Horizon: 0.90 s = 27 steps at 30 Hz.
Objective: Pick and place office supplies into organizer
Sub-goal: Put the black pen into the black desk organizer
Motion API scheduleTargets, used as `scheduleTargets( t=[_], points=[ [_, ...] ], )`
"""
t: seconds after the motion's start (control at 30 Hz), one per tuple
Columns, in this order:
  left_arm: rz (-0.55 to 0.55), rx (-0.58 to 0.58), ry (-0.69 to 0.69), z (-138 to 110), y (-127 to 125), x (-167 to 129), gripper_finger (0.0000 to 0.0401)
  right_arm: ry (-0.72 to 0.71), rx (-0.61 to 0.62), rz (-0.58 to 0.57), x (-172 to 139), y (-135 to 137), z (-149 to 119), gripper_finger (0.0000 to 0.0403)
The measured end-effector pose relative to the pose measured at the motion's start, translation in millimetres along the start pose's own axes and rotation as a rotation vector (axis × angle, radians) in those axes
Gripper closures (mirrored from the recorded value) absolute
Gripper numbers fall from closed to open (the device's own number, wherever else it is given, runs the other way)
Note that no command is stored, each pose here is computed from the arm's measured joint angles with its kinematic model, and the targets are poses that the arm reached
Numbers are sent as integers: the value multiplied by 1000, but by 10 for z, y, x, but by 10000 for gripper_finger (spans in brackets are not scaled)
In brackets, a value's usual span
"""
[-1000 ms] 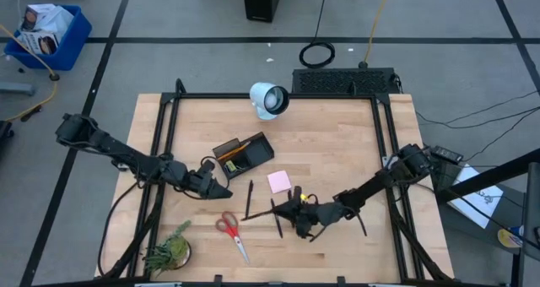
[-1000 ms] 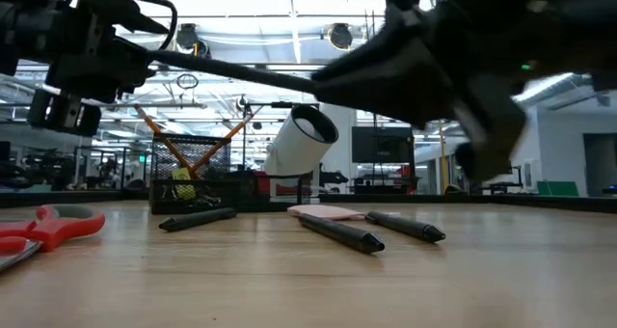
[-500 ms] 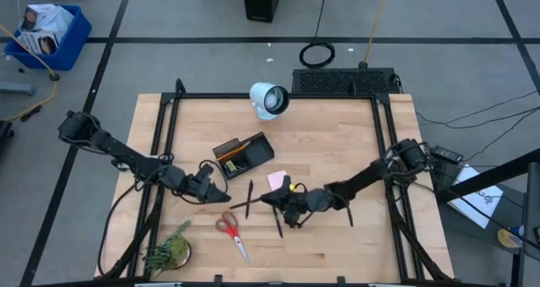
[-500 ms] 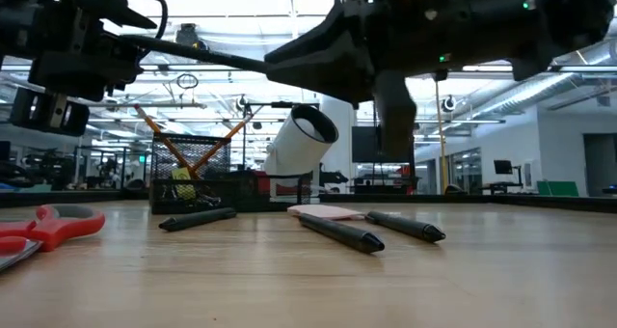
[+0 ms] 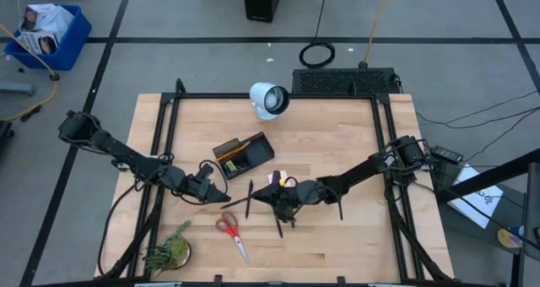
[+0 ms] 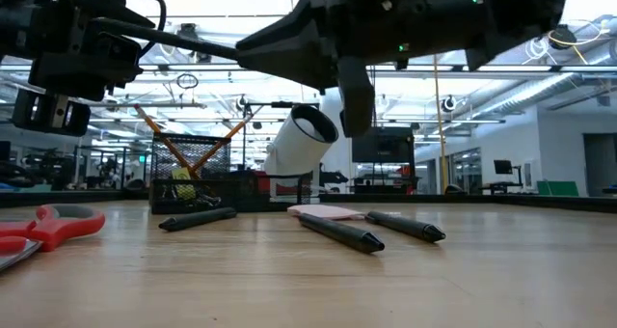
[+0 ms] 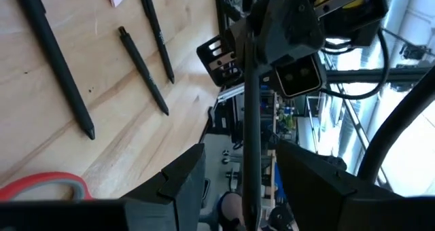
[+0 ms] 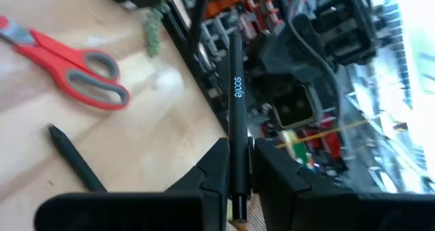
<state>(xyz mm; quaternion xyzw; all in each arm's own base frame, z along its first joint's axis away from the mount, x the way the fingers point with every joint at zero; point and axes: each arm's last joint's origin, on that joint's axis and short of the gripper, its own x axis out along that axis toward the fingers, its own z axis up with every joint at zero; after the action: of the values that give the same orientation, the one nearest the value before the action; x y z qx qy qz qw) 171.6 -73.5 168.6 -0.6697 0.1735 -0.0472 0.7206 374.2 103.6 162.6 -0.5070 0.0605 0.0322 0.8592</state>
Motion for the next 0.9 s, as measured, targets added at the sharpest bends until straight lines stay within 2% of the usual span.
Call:
scheduleTargets(
  t=[0.43, 0.9],
  points=[
    [-1, 27, 4, -1, -1, 0, 215, 11, 73, 5, 141, -197, -70, 358],
    [28, 31, 23, -7, 27, -1, 215, -30, 72, 57, 147, -181, -83, 358]
  ],
)
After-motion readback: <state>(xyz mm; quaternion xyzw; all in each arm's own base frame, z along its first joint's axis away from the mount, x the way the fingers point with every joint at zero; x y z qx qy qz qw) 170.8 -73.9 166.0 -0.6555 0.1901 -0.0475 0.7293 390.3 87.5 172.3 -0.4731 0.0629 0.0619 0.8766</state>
